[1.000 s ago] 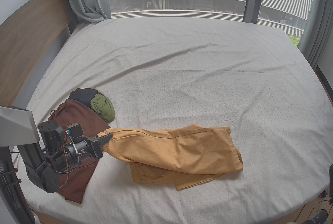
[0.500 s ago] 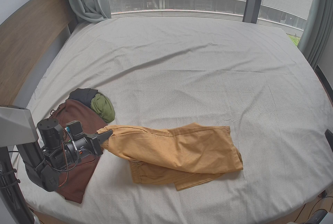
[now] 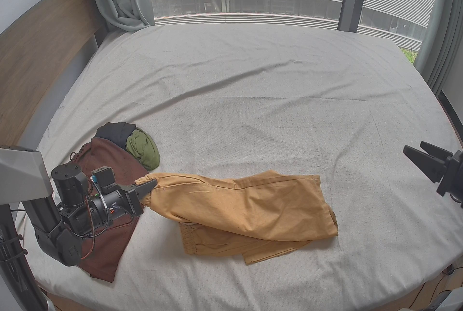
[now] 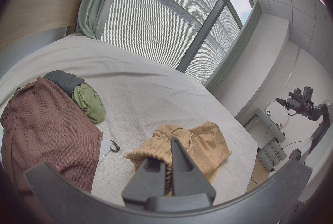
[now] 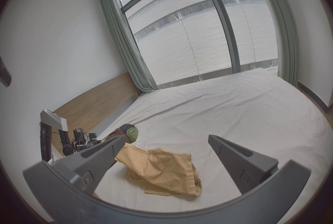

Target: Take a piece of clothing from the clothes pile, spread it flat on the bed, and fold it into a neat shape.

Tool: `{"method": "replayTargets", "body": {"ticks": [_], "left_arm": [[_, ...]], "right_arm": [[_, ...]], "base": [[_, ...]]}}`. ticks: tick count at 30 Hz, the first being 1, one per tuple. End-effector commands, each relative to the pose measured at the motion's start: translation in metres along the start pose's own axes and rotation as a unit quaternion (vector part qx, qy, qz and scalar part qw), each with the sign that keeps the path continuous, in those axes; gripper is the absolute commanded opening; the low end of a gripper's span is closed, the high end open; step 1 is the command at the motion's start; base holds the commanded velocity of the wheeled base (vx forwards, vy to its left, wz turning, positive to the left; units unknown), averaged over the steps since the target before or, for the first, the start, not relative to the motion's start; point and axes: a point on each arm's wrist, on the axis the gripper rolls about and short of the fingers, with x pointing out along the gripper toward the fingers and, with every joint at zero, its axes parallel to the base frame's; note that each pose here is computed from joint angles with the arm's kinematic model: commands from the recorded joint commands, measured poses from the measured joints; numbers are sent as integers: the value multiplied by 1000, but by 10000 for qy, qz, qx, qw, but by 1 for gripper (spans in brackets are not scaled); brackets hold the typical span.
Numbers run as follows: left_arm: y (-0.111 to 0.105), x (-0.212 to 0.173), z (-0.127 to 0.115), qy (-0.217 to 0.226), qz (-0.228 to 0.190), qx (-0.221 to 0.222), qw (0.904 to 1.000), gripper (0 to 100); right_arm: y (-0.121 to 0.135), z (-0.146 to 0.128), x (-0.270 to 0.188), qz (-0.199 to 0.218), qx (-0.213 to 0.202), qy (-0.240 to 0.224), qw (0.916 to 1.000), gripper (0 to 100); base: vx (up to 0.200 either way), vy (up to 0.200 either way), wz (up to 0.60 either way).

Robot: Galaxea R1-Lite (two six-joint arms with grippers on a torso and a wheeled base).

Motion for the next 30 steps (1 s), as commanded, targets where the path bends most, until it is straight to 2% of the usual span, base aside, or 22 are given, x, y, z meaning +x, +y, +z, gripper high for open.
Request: {"method": "replayTargets", "body": {"ticks": [1,6,10,17,30], "left_arm": [[-1,0,1,-13,-11,7,10000,0],[-1,0,1,-28,-7,14,10000,0],[-1,0,1,-33,-16,17,10000,0],[0,2,4,-92,-33,48,9999,0],[1,6,7,-152,-49,79,9998,0]], "right_arm": [[-13,4,33,-74,136,311,9994,100],[-15,6,43,142,178,431,9988,100],[-21,-4,53,129,310,686,9971,100],[-37,-9,67,129,499,734,9960,100],[-60,-49,109,110,867,1284,9879,100]], "base": [[0,0,0],[0,0,0],[0,0,0],[0,0,0],[0,0,0]]}}
